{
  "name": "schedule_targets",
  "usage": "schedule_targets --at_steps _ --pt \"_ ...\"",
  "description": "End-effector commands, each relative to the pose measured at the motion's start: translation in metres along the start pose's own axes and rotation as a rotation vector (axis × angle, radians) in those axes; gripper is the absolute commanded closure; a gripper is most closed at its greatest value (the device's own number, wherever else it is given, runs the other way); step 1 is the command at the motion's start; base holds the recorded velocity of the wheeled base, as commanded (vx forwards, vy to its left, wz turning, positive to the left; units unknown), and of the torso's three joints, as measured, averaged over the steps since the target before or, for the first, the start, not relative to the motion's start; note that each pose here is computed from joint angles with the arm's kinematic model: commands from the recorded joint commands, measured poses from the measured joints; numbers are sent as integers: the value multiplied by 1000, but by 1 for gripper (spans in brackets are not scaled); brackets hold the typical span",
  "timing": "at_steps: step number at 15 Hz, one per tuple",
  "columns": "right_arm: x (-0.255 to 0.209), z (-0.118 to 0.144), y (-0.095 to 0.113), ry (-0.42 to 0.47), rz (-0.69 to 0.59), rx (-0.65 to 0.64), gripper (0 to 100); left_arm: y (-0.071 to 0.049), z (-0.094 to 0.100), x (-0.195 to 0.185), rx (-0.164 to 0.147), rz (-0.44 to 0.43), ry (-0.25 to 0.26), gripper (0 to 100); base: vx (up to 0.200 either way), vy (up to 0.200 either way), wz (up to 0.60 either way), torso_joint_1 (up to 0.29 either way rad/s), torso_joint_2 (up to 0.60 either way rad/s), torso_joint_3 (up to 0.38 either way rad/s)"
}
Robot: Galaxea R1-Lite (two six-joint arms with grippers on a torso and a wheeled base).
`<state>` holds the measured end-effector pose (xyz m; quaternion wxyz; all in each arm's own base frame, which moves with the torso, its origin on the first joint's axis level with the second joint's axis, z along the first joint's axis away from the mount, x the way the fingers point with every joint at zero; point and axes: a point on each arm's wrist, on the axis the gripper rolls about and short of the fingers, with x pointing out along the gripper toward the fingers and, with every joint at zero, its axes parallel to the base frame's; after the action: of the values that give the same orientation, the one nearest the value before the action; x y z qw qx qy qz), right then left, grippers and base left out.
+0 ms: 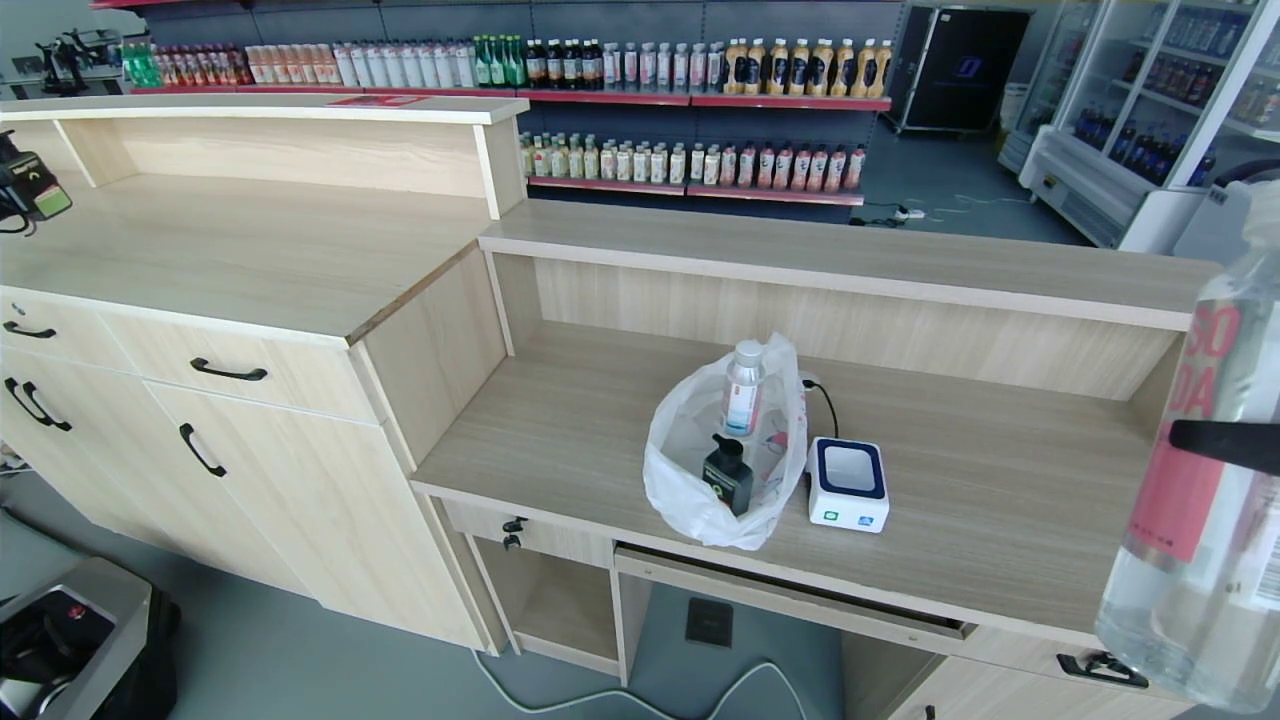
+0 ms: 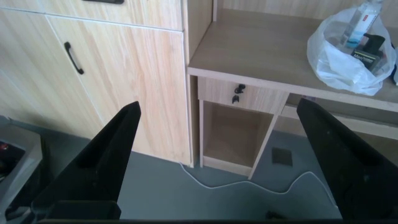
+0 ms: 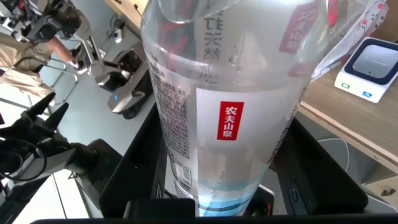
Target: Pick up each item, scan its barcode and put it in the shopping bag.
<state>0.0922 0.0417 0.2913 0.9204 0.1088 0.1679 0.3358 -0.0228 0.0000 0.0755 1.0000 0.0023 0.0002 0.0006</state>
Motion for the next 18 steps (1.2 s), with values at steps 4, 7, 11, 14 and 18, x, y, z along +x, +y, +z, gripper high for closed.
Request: schedule_targets --at_steps 4,7,11,14,18 --pt "-3 -4 3 -2 7 10 100 0 0 0 0 0 0 0 0 0 0 0 0 0" --pt "-7 -9 3 2 5 13 100 0 0 0 0 0 0 0 0 0 0 0 0 0" --pt "-7 -10 3 6 2 13 100 0 0 0 0 0 0 0 0 0 0 0 0 0" --pt "-7 -9 3 3 3 12 100 0 0 0 0 0 0 0 0 0 0 0 0 0" --pt "-4 -10 1 14 -6 16 100 0 0 0 0 0 0 0 0 0 0 0 0 0"
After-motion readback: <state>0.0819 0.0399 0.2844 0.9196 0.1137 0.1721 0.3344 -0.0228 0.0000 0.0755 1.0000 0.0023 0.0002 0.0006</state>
